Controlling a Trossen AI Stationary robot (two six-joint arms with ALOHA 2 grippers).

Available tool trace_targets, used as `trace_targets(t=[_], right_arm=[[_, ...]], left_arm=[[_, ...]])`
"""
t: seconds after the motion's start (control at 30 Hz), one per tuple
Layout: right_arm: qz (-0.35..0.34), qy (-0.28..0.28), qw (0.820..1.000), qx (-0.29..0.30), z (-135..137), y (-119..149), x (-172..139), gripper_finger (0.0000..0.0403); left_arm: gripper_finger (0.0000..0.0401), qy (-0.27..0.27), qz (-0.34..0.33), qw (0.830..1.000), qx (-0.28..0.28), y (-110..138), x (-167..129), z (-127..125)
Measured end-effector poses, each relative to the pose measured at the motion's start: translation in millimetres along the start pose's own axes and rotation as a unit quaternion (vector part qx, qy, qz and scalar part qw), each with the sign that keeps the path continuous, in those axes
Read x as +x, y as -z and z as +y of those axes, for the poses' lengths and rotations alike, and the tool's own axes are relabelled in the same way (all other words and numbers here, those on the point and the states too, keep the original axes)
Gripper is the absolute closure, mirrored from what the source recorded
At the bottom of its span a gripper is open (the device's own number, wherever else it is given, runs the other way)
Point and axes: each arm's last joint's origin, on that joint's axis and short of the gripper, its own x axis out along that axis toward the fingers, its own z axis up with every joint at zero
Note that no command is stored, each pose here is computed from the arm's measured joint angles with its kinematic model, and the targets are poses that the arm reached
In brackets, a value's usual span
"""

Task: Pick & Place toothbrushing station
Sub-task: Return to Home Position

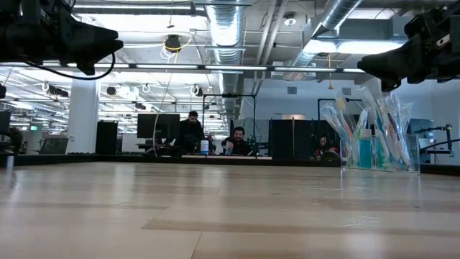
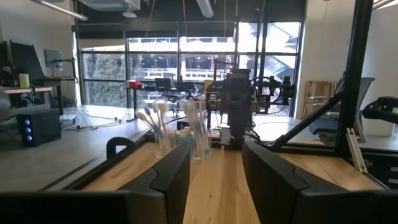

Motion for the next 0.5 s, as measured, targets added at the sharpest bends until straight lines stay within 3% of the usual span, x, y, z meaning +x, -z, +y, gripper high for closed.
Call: trace_targets(t=[0.5], right_arm=[[0.000, 0.000, 1.000, 0.000, 0.0, 0.0, 0.0, 0.0327]], left_arm=[[0.0261, 0.000, -0.003, 1.000, -0.001, -0.4, 0.0, 0.0]])
